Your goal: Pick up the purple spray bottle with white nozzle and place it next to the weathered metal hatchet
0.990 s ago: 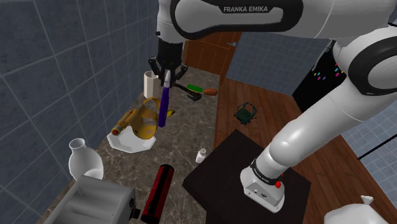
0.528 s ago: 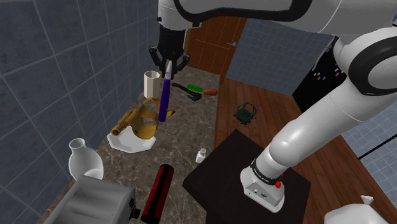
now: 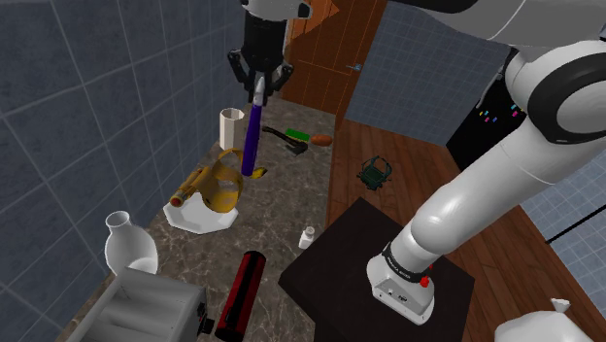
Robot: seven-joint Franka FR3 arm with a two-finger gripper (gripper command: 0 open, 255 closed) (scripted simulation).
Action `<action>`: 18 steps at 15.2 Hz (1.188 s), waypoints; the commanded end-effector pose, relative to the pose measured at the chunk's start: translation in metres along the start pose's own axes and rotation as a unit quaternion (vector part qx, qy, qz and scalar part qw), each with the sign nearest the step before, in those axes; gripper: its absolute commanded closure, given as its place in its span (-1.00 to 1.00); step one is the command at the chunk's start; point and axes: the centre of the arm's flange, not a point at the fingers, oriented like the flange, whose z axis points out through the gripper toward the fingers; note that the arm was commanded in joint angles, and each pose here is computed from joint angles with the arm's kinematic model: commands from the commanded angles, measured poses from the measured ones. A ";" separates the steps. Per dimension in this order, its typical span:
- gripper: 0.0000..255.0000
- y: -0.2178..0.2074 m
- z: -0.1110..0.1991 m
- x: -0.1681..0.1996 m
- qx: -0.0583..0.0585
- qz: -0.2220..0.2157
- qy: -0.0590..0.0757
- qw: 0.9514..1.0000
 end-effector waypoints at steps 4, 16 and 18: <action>1.00 0.027 -0.003 0.046 0.000 0.000 0.000 1.000; 1.00 0.107 0.001 0.182 0.000 0.000 0.000 1.000; 1.00 0.121 0.002 0.205 0.000 0.000 0.000 1.000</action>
